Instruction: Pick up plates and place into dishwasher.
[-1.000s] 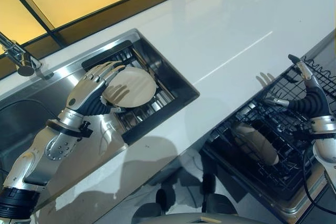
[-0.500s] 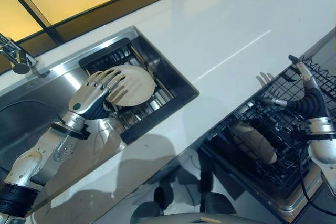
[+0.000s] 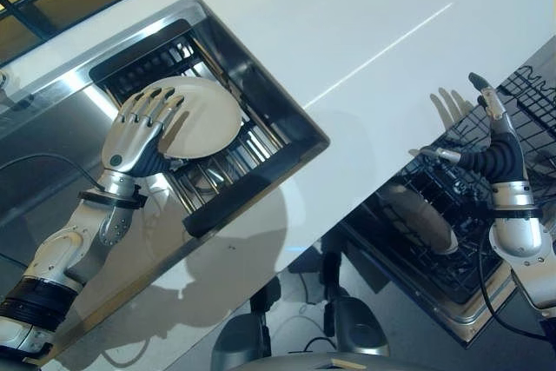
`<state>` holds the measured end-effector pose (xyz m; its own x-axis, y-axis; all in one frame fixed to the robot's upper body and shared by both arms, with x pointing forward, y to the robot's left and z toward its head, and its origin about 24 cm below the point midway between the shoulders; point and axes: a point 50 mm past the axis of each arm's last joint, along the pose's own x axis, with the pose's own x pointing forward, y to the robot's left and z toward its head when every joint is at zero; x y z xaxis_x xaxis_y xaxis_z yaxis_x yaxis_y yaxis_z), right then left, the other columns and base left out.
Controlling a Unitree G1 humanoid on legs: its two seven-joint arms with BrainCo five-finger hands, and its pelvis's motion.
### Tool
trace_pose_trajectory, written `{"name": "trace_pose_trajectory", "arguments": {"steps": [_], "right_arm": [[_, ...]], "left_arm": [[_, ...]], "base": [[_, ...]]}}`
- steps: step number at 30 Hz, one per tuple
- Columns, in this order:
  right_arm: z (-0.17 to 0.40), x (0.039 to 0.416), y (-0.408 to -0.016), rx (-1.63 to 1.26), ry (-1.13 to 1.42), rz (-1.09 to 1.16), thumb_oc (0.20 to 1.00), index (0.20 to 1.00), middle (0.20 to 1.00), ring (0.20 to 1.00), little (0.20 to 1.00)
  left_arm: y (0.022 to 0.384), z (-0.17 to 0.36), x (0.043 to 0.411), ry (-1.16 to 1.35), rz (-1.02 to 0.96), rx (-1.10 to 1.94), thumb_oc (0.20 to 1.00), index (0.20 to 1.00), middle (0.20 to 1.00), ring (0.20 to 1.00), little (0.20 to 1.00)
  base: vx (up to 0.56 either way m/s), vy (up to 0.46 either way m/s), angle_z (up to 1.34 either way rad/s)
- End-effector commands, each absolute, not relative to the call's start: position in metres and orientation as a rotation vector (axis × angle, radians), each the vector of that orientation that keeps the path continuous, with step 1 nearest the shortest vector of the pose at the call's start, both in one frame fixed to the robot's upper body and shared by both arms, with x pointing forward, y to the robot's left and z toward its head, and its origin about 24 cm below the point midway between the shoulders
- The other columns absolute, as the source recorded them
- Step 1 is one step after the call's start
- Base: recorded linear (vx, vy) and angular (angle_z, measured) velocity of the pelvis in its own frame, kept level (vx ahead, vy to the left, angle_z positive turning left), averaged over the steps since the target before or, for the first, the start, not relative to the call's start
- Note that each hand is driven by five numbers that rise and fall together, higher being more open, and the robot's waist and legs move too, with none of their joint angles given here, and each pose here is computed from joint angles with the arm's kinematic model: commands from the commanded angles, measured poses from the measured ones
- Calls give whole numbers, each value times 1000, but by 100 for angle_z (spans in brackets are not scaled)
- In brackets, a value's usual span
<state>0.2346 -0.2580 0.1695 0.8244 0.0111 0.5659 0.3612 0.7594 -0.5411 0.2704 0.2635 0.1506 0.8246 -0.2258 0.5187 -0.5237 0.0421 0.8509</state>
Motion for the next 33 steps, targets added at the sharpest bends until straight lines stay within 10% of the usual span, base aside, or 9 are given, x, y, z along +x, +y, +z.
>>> {"name": "trace_pose_trajectory", "arguments": {"steps": [1,23,27,33], "right_arm": [[193,236,-247,-675,-730,-198,1000,1000,1000,1000,1000],[214,244,-238,-683,-842,-208,1000,1000,1000,1000,1000],[217,245,-237,-682,-855,-218,1000,1000,1000,1000,1000],[219,246,-237,-680,-865,-220,1000,1000,1000,1000,1000]], "left_arm": [[264,173,283,-715,373,1563,1000,1000,1000,1000,1000],[257,180,297,-721,328,1893,1000,1000,1000,1000,1000],[262,178,297,-706,414,1920,200,200,200,200,200],[271,176,298,-707,516,1910,200,200,200,200,200]], "base": [[-43,-11,-1],[-35,2,-3],[-23,-6,-2],[0,0,0]]}}
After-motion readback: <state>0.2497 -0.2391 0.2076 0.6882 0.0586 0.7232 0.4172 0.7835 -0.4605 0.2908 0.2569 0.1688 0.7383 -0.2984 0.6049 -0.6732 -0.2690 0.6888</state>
